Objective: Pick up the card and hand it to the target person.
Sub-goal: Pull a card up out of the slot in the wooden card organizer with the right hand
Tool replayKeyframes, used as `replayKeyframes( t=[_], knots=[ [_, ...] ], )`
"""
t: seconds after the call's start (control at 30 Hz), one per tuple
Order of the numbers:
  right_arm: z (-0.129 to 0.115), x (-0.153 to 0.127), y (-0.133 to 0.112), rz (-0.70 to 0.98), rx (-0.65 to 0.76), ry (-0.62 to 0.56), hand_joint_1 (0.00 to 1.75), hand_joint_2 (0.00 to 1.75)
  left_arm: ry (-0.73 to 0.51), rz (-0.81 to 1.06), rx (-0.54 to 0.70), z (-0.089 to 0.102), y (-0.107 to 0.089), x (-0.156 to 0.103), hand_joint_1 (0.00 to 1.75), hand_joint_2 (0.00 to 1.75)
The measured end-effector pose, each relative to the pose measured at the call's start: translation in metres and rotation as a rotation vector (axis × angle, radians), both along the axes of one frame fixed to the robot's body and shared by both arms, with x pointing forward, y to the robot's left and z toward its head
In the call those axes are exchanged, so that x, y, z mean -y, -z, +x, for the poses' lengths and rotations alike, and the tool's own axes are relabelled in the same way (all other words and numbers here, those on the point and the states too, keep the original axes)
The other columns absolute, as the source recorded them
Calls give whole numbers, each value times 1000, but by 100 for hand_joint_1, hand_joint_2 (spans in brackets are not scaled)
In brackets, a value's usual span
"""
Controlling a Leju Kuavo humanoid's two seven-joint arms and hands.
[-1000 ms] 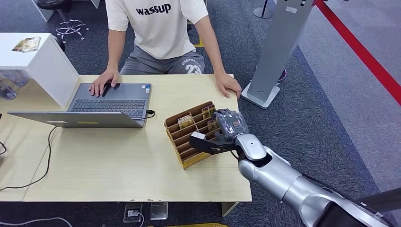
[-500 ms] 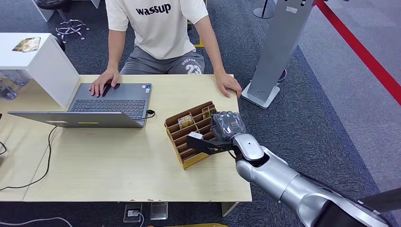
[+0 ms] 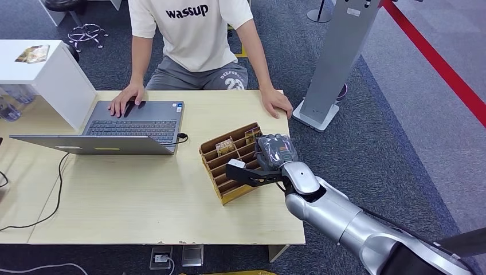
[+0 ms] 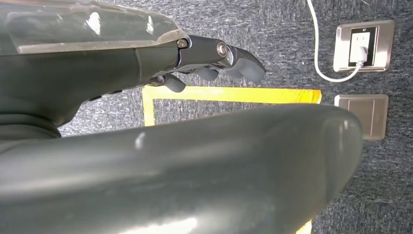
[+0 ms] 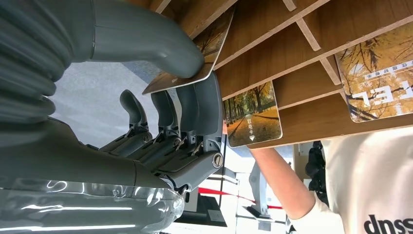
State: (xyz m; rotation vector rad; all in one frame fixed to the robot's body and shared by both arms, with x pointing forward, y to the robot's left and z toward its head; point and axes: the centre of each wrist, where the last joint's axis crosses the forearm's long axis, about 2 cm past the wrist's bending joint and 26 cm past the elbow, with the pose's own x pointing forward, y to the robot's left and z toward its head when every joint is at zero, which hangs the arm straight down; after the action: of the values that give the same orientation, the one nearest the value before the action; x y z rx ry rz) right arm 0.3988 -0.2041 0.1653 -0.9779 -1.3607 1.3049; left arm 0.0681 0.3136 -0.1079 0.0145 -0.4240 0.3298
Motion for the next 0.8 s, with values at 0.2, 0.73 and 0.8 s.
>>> replayKeyframes(
  t=[0.2, 0.73, 0.8],
  knots=[
    [0, 0, -2, 9, 4, -6, 138, 175, 9, 0, 12, -1, 0, 0, 0, 0],
    [-13, 6, -80, 180, 154, -36, 138, 175, -48, -6, -16, -5, 1, 2, 0, 0],
    [-20, 7, -97, 201, 177, -48, 138, 175, -54, -6, -17, -5, 1, 2, 0, 0]
  ],
)
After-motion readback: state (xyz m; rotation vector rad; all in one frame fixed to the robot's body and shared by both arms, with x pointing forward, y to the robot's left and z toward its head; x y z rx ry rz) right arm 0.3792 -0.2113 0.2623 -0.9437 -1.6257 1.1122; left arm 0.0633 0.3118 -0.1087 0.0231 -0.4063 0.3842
